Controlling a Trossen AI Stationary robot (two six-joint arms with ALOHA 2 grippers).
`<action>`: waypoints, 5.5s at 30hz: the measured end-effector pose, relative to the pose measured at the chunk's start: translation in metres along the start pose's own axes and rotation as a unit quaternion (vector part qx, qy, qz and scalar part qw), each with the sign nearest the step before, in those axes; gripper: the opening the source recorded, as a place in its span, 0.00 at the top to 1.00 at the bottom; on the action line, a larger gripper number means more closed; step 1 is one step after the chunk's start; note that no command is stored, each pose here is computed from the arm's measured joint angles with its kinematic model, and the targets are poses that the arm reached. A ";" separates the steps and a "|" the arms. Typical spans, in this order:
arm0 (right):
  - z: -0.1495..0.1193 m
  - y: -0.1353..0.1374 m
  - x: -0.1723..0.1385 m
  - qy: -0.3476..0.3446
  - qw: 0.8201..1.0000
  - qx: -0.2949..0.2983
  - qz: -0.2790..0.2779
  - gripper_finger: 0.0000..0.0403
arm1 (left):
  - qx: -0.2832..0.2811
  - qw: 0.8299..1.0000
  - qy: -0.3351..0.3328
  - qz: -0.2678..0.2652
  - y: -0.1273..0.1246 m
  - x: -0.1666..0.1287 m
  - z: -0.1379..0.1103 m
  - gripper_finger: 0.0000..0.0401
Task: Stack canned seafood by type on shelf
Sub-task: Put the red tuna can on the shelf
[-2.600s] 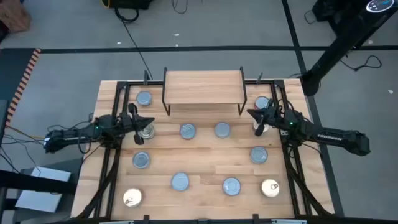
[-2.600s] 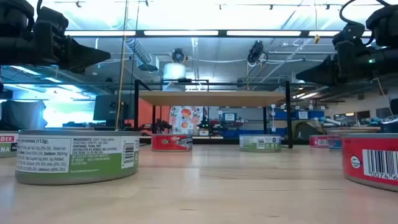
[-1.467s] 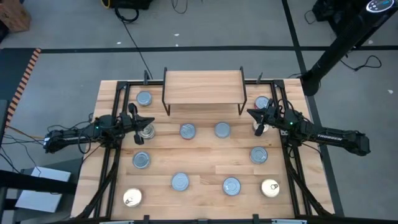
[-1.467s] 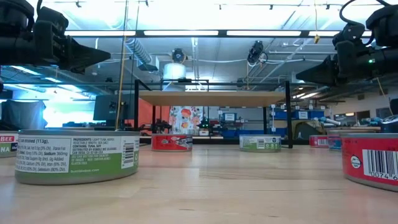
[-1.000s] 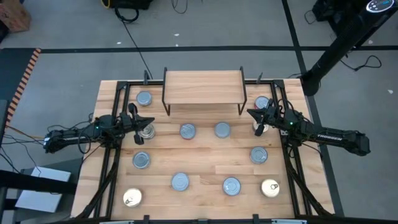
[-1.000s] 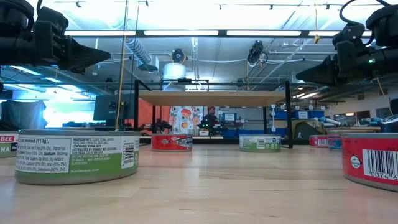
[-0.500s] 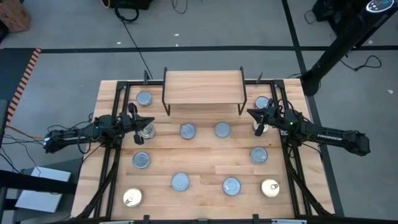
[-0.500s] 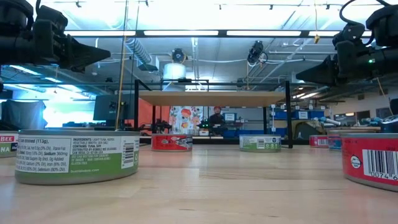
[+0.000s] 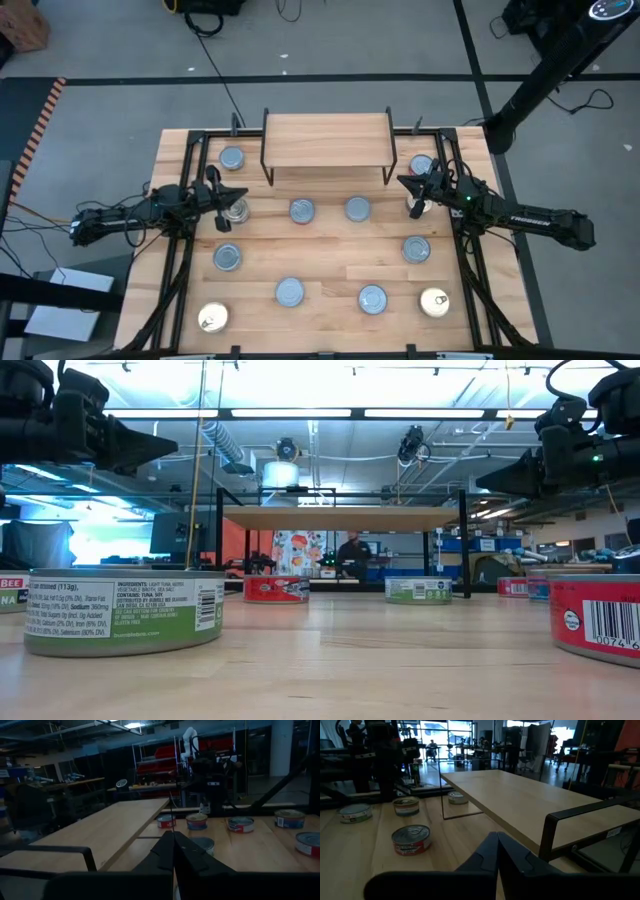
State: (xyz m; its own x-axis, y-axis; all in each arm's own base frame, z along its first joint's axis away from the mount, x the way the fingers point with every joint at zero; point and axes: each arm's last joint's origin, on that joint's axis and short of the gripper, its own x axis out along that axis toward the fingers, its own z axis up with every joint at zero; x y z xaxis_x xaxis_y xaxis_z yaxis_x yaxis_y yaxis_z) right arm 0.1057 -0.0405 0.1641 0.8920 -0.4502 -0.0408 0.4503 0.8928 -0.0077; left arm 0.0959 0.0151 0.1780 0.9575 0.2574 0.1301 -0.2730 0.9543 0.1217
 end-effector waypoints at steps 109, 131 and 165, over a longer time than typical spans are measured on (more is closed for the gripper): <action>0.000 0.000 0.000 0.000 1.000 0.000 0.000 0.95 | 0.005 0.895 0.345 -0.283 -0.058 0.113 0.029 0.99; 0.000 0.000 0.000 0.000 1.000 0.000 0.000 0.95 | -0.107 0.887 0.366 -0.261 -0.077 0.112 0.046 0.97; 0.001 0.000 0.000 -0.004 1.000 0.001 0.000 0.95 | 0.129 0.869 0.447 -0.167 -0.087 0.169 -0.012 0.97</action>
State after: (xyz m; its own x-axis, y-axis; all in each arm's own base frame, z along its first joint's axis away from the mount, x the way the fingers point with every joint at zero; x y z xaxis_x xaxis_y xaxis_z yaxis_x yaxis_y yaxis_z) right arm 0.1057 -0.0405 0.1648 0.8923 -0.4504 -0.0327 0.4504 0.8928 -0.0066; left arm 0.2823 -0.0228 0.1780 0.6454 0.0972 -0.7576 0.1332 0.9623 0.2369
